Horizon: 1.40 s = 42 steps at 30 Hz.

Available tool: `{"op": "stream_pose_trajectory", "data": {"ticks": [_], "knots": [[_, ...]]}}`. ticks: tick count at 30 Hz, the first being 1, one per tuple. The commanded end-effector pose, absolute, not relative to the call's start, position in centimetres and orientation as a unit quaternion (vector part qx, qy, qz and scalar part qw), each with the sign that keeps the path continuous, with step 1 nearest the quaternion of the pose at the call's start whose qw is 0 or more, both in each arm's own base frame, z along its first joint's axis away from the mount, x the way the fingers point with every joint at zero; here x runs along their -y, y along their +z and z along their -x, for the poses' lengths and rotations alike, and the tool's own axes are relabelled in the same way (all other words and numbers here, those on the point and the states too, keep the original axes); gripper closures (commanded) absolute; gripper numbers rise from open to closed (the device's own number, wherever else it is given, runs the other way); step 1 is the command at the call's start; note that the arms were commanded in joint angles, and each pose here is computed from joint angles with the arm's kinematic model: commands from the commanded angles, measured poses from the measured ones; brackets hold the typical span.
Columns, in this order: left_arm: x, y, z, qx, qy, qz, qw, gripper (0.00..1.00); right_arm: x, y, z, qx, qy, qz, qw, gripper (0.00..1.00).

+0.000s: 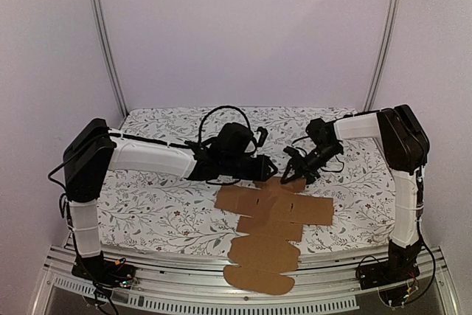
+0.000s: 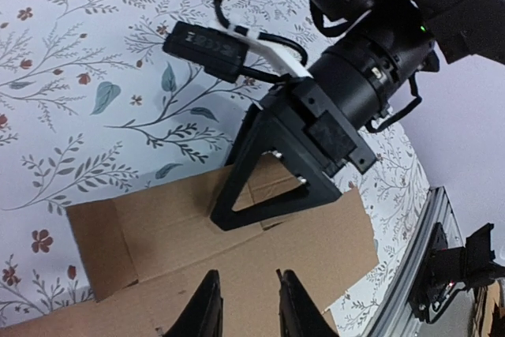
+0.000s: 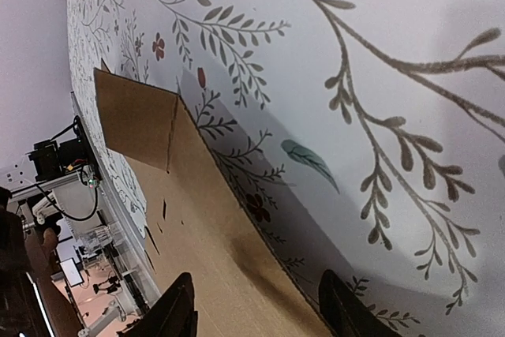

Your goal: Fold the paper box

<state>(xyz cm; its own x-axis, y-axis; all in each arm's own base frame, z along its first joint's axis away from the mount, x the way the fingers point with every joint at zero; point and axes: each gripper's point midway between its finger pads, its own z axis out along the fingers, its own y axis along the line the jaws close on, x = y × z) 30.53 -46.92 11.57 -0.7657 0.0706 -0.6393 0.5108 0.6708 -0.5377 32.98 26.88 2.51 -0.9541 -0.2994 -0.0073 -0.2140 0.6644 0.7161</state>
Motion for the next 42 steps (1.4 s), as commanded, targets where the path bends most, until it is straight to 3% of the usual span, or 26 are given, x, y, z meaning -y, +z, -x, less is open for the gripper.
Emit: {"op": "stream_pose_trajectory", "data": {"ticks": [1,6,11,15,20,24,28,42], "knots": [[49.4,9.2,-27.8,-0.869,-0.349,-0.223,0.270,0.78,-24.2,2.4,-33.5,0.931,-0.331,-0.151,0.038,0.46],[50.0,5.6,-28.0,-0.885,-0.349,-0.198,0.237,0.89,-21.1,4.4,-34.7,0.934,-0.331,-0.132,0.006,0.42],[50.7,1.1,-28.2,-0.899,-0.342,-0.190,0.194,0.93,-18.1,4.7,-35.4,0.939,-0.324,-0.113,-0.008,0.42],[50.4,-0.5,-28.4,-0.905,-0.336,-0.183,0.185,0.95,-16.7,4.7,-34.5,0.945,-0.298,-0.136,-0.009,0.48],[50.4,0.0,-28.4,-0.902,-0.350,-0.177,0.182,0.97,-15.7,3.2,-32.1,0.946,-0.281,-0.159,0.022,0.65],[50.6,2.6,-29.1,-0.888,-0.371,-0.178,0.208,0.97,-15.6,2.5,-31.6,0.946,-0.281,-0.159,0.033,0.71],[49.9,4.1,-30.9,-0.883,-0.379,-0.161,0.227,0.97,-15.9,2.1,-31.5,0.944,-0.287,-0.158,0.040,0.73],[48.1,-1.0,-33.4,-0.901,-0.381,-0.099,0.180,0.97,-17.7,1.7,-31.2,0.938,-0.288,-0.188,0.047,0.73]]}}
